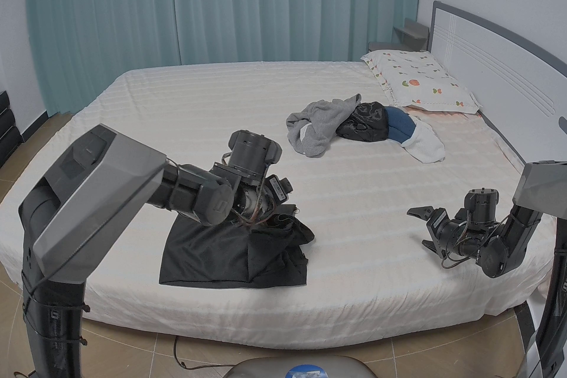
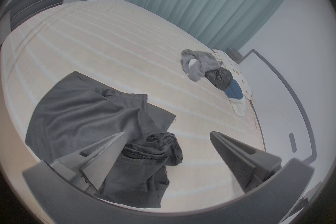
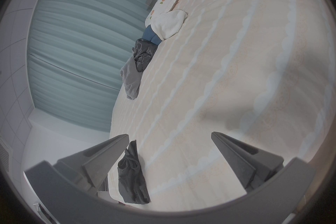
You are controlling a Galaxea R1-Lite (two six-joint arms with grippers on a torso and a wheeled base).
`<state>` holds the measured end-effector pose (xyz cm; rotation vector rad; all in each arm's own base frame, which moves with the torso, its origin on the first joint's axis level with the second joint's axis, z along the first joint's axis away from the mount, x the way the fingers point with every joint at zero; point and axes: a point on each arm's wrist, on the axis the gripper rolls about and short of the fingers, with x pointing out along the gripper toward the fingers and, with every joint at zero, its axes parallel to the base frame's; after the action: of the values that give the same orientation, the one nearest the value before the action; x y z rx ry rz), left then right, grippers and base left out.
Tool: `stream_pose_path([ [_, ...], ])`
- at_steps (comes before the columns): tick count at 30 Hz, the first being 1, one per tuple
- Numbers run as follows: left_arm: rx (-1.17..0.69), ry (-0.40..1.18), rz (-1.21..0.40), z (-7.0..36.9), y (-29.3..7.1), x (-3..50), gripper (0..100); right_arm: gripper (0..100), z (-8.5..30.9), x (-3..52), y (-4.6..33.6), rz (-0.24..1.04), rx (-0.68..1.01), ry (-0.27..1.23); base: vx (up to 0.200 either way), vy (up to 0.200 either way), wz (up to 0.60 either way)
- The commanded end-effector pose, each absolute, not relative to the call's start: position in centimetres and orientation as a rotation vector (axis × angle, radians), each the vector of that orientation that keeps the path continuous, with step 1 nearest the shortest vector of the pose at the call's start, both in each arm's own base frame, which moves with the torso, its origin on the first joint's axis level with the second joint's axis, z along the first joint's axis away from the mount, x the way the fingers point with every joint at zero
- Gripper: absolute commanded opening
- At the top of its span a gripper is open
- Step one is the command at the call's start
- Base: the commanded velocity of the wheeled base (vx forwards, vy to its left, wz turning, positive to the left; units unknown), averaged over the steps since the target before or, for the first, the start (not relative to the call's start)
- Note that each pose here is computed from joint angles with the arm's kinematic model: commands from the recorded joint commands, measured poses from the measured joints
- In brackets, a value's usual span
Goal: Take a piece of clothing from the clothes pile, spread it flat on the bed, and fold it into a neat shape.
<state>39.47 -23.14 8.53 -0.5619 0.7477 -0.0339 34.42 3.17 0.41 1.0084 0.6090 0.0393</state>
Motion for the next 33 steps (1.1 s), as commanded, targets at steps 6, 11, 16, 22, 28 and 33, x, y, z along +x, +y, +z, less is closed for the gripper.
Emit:
stream_pose_path([
  [6, -0.749, 0.756, 0.013, 9.7, -18.4, 39.3, 100, 100, 0.5, 34.2, 3.7, 0.046, 1.001, 0.615, 0.000, 0.000, 0.00],
  [11, -0.833, 0.848, 0.058, 8.2, -15.3, 38.9, 100, 100, 1.0, 34.1, 4.1, 0.044, 0.988, 0.611, 0.000, 0.120, 0.00],
  [16, -0.898, 0.895, 0.067, 6.4, -13.0, 38.5, 100, 100, 1.8, 34.4, 5.8, 0.013, 0.941, 0.639, 0.000, 0.200, 0.00],
  [22, -0.963, 0.851, 0.044, 5.1, -12.2, 36.9, 100, 100, 3.2, 34.0, 8.5, -0.013, 0.780, 0.650, 0.000, 0.200, 0.00],
  [28, -1.031, 0.835, 0.012, 4.8, -11.0, 36.0, 100, 100, 4.5, 33.5, 11.3, 0.013, 0.638, 0.662, 0.000, 0.200, 0.00],
  [33, -1.042, 0.854, 0.041, 3.8, -10.0, 36.0, 100, 100, 5.5, 33.6, 14.3, 0.037, 0.547, 0.658, 0.000, 0.200, 0.00],
])
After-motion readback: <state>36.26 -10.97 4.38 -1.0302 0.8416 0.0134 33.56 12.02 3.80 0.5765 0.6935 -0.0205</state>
